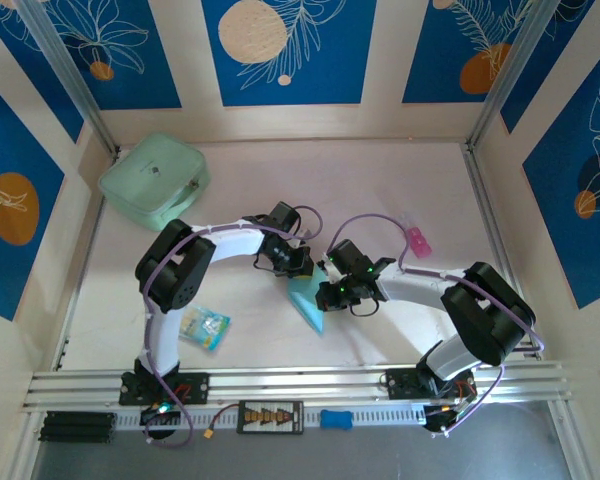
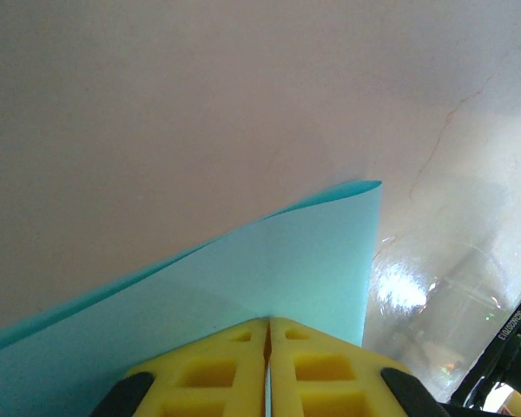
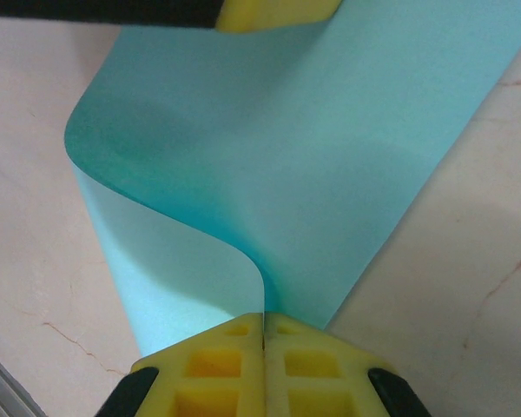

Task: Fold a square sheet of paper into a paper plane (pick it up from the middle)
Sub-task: Third fold the triangle at the center of the table.

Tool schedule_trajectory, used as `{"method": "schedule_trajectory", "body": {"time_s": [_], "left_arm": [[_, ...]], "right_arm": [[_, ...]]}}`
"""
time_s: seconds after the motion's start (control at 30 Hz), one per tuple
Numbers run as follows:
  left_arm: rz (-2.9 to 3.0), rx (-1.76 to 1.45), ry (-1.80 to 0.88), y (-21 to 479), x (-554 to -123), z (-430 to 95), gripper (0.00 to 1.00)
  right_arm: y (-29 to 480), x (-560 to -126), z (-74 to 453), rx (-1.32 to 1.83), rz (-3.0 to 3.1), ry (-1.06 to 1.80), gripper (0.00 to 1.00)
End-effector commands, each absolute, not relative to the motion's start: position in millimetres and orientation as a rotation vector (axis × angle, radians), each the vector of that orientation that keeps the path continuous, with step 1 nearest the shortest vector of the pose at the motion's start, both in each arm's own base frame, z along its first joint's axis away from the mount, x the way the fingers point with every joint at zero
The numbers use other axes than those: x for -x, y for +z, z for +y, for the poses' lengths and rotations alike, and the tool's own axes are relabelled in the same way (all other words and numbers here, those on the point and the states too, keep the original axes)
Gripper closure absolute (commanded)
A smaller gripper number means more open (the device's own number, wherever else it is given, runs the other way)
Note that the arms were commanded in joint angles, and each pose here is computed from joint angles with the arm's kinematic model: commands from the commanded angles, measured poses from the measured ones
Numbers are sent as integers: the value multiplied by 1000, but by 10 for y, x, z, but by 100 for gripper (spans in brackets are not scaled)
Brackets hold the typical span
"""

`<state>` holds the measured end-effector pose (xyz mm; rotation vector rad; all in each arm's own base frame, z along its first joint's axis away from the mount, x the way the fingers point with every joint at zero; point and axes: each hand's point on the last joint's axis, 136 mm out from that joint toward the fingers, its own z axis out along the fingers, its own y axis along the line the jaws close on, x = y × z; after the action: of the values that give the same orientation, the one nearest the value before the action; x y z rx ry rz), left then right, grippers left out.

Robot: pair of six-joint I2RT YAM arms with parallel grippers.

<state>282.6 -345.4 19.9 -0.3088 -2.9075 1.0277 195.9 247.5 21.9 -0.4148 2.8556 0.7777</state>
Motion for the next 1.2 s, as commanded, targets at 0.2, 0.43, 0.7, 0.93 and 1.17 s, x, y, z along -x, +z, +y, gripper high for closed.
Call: {"method": "schedule_trajectory", "body": {"time_s": [0.2,0.43,0.7,0.93,1.17], "left_arm": [[-2885,277,934,67,-2664,-3348,89],[-2886,276,930,59,-2666,-3344,89],[-2949,356,989,352,-2789,-3402,80],[-3103,305,1071,744,-2919,-3271,59],[-2996,204,1253,835,-2638,-3244,76]], "right_arm": [[133,-1942,2499,420,2880,776,98],[118,-1925,2472,406,2891,765,98],[84,-1911,2447,387,2903,753,98],[63,-1909,2446,381,2901,762,98],[71,-1911,2452,386,2899,764,98]]}}
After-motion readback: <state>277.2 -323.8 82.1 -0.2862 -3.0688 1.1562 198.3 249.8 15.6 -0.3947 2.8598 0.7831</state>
